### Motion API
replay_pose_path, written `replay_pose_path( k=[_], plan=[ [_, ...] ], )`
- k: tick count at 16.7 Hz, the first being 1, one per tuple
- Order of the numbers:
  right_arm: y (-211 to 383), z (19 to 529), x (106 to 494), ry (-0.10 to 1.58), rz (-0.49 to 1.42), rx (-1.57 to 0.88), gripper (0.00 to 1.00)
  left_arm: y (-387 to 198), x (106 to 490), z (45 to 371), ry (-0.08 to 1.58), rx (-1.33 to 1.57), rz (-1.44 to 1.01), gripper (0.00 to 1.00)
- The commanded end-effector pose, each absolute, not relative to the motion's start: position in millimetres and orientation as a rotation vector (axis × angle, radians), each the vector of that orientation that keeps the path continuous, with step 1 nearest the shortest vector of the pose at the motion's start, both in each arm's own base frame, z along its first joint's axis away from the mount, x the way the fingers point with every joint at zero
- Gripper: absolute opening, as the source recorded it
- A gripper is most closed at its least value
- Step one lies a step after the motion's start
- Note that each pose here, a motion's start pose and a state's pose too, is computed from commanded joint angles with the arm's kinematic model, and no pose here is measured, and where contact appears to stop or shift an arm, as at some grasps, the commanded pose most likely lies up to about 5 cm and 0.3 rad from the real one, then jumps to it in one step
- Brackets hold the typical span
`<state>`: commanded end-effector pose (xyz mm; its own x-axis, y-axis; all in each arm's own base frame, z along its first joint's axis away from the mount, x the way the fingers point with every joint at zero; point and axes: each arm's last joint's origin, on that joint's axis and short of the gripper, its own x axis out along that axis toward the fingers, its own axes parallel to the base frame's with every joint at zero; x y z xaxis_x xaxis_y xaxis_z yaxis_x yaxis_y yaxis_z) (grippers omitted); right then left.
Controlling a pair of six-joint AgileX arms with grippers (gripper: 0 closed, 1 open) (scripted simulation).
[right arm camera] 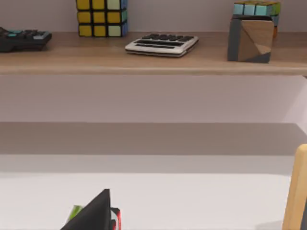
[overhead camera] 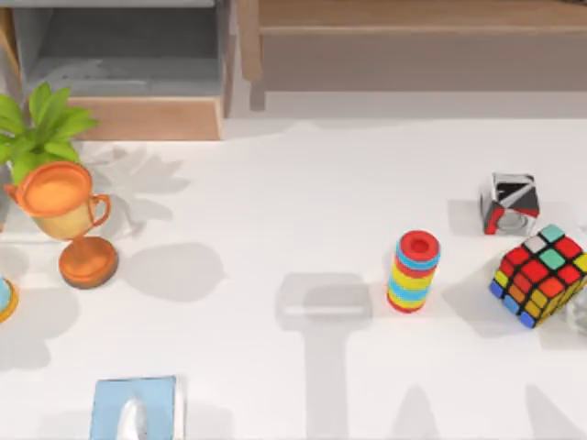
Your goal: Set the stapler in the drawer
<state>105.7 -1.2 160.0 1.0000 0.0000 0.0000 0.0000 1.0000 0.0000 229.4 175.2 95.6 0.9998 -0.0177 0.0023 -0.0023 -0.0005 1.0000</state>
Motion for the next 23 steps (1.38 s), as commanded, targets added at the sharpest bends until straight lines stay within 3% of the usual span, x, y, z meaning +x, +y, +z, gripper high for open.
replay_pose_path(
  k=[15, 23],
  plan=[
    [-1, 160, 106, 0.0, 0.0, 0.0, 1.0, 174, 254, 95, -0.016, 1.571, -0.016, 1.0],
    [-1, 160, 106, 0.0, 0.0, 0.0, 1.0, 174, 254, 95, -0.016, 1.571, -0.016, 0.4]
  ],
)
